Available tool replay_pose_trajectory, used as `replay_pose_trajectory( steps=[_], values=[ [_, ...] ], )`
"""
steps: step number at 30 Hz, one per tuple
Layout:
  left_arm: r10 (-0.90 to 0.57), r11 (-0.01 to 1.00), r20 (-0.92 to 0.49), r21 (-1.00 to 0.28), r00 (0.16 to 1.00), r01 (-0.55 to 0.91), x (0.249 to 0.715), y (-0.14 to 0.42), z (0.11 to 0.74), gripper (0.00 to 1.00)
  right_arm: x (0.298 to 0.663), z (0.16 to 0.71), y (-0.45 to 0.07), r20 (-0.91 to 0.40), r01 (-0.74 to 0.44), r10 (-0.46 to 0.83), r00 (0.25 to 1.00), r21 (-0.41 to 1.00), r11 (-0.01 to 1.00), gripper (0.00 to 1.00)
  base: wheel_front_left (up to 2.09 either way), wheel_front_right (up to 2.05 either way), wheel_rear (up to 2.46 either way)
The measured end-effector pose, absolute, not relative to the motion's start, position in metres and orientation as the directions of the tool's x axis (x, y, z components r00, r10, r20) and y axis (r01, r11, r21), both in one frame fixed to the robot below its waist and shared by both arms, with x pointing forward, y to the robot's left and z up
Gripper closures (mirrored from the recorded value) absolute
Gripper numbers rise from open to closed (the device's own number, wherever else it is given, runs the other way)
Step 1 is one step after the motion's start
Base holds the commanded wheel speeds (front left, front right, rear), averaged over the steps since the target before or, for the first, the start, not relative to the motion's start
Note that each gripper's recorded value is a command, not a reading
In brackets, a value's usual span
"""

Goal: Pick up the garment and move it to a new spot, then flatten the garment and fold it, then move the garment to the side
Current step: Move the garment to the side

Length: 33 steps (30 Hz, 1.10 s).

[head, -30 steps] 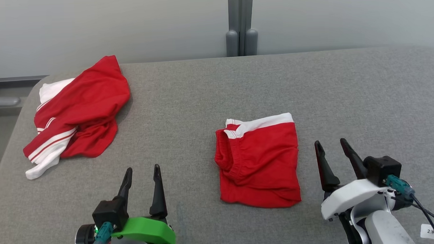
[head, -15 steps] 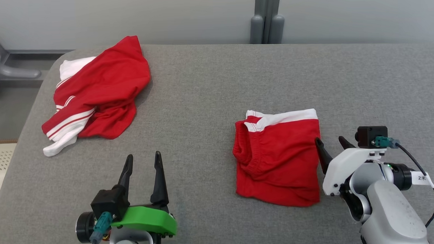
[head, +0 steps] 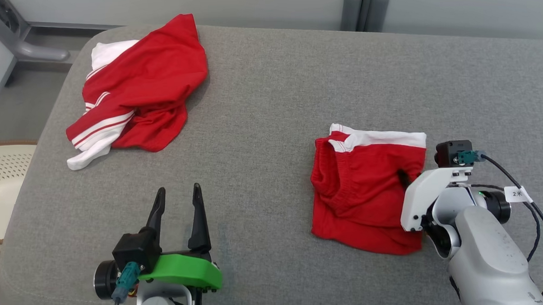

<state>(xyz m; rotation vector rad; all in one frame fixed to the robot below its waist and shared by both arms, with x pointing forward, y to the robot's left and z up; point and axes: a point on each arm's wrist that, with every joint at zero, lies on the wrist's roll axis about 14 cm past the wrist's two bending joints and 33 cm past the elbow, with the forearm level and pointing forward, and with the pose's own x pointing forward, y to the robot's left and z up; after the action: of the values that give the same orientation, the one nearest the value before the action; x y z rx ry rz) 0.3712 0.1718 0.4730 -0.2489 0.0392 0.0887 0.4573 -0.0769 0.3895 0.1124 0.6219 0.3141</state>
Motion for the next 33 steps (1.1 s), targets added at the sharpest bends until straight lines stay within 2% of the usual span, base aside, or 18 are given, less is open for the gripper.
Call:
replay_pose_trajectory(
  steps=[4,8,14,20,25,33],
  values=[
    [0.051,0.972,-0.035,-0.226,0.998,-0.058,0.382,0.164,0.476,0.00,0.469,0.399,-0.088,-0.513,-0.253,0.304,0.803,0.169,0.953,1.00,0.00,0.00,0.00],
    [0.010,0.976,-0.024,-0.217,1.000,-0.015,0.396,0.152,0.477,0.00,0.491,0.421,-0.120,-0.448,-0.214,0.243,0.860,0.114,0.970,1.00,0.00,0.00,0.00],
    [-0.141,0.969,0.012,-0.206,0.990,0.141,0.432,0.105,0.479,0.00,0.506,0.448,-0.207,-0.367,-0.051,0.064,0.928,0.045,0.998,1.00,0.00,0.00,0.00],
    [-0.304,0.931,0.029,-0.201,0.952,0.304,0.455,0.050,0.473,0.00,0.490,0.451,-0.277,-0.352,0.103,-0.094,0.931,0.008,0.995,1.00,0.00,0.00,0.00],
    [-0.424,0.882,0.020,-0.217,0.905,0.418,0.464,0.006,0.459,0.00,0.468,0.441,-0.320,-0.373,0.205,-0.200,0.906,-0.027,0.978,1.00,0.00,0.00,0.00],
    [-0.496,0.842,-0.016,-0.253,0.868,0.476,0.469,-0.023,0.435,0.00,0.460,0.428,-0.361,-0.401,0.257,-0.286,0.870,-0.124,0.958,1.00,0.00,0.00,0.00]
  ],
)
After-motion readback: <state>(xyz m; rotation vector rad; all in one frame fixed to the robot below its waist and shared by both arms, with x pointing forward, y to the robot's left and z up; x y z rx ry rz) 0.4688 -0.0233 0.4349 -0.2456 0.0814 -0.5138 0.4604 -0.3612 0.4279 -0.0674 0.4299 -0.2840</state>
